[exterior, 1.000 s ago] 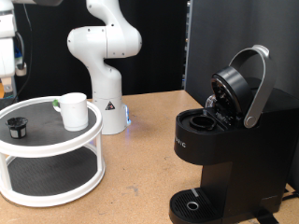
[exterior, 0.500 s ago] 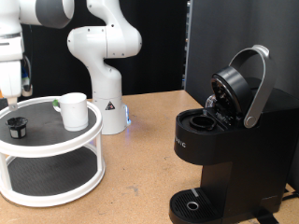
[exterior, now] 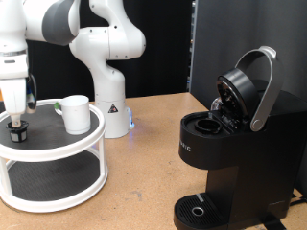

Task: Make a cup of coffee with the keurig machine

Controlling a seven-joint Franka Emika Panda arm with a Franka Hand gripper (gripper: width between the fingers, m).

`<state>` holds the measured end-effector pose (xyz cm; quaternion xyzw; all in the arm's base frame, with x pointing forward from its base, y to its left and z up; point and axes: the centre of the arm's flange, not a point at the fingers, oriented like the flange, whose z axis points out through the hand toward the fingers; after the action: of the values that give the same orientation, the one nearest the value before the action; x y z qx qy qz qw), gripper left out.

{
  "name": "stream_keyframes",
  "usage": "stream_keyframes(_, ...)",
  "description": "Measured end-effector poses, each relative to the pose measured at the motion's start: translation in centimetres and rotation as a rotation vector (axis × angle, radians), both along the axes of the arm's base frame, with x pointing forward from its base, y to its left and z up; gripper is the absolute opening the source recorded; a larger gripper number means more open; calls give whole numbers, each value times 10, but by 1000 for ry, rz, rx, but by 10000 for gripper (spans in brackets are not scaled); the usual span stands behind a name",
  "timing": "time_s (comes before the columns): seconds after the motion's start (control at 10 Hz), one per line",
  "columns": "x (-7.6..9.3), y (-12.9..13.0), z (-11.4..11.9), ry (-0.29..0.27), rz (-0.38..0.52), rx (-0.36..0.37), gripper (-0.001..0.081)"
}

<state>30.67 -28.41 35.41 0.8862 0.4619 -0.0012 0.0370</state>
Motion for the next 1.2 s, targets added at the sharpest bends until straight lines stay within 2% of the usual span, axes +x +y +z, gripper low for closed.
stream_keyframes(0.5,-2,-1,-23,-4,-1,-18,803)
stream_keyframes(0.9,-2,-2,-33,1,-4,-23,803)
stream_keyframes(1.0,-3,-2,-34,2,-5,-22,709)
stream_keyframes(1.1,-3,-2,-34,3,-6,-22,709)
stream_keyframes(1.2,-2,-3,-33,1,-6,-24,526)
